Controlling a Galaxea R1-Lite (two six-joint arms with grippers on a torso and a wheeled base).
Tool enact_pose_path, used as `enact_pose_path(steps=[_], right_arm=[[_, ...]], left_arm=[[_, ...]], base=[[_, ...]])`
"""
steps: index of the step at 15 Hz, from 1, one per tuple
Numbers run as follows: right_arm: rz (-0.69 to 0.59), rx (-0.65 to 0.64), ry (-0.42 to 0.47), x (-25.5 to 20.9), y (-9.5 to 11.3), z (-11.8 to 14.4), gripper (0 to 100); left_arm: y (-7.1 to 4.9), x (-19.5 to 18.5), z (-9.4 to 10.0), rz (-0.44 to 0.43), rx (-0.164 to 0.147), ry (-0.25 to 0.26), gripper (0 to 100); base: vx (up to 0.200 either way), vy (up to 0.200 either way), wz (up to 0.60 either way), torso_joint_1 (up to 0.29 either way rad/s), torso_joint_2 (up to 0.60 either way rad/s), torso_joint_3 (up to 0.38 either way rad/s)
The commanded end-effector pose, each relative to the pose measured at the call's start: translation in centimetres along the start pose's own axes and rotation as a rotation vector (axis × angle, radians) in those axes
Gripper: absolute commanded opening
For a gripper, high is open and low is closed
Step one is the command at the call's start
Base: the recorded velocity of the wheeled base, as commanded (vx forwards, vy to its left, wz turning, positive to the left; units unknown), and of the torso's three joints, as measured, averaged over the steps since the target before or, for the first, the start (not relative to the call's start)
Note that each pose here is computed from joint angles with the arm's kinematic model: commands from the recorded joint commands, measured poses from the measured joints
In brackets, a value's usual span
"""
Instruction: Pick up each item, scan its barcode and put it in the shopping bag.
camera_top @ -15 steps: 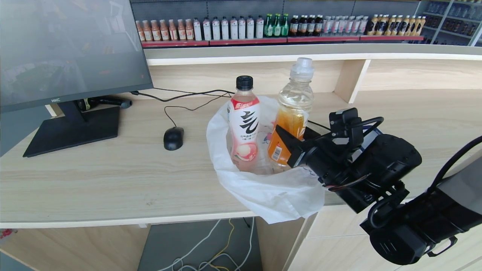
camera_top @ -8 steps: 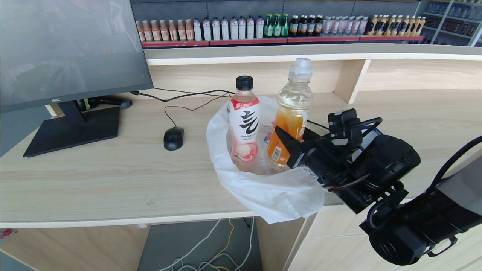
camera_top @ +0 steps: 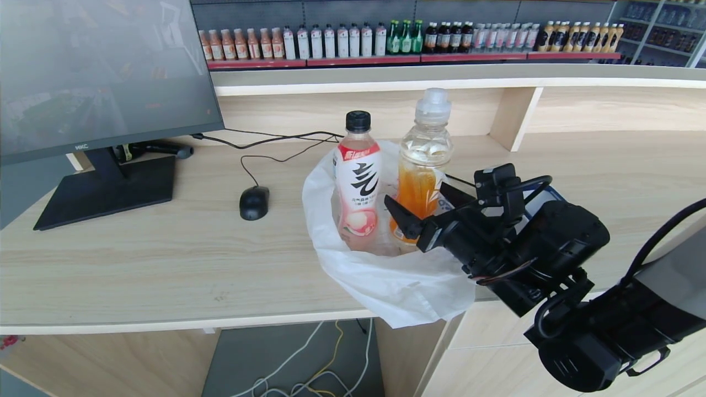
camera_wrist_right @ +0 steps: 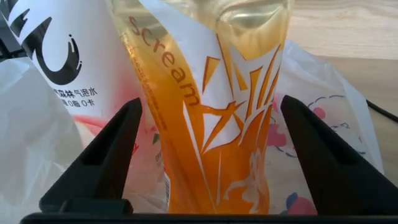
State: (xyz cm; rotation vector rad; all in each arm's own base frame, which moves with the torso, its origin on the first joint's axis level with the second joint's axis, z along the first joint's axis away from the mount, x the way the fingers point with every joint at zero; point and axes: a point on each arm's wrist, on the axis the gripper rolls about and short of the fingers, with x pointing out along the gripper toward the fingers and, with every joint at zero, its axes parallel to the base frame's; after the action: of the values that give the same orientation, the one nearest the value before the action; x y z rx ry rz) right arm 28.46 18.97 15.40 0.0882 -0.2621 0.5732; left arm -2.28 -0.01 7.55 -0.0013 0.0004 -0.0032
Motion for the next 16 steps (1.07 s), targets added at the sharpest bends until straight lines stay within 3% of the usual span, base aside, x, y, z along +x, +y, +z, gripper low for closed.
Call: enact_pose_path(steps=[1, 10, 16], right_arm=[[0.001, 0.0, -0.011, -0.3, 0.0, 0.5, 100], [0.029, 0.008, -0.046, -3.5, 0.9, 3.7, 100], [0.02, -0.008, -0.195, -10.3, 0.4, 10.1, 100]], left_arm=[[0.0, 0.0, 0.0, 0.0, 0.0, 0.0, 100], [0.0, 0.0, 0.0, 0.0, 0.001, 0.0, 100], [0.0, 0.0, 0.0, 0.0, 0.001, 0.0, 100]], base=[[0.0, 0.0, 0.0, 0.0, 0.0, 0.0], [0.0, 0.0, 0.0, 0.0, 0.0, 0.0], [0.0, 0.0, 0.0, 0.0, 0.0, 0.0]])
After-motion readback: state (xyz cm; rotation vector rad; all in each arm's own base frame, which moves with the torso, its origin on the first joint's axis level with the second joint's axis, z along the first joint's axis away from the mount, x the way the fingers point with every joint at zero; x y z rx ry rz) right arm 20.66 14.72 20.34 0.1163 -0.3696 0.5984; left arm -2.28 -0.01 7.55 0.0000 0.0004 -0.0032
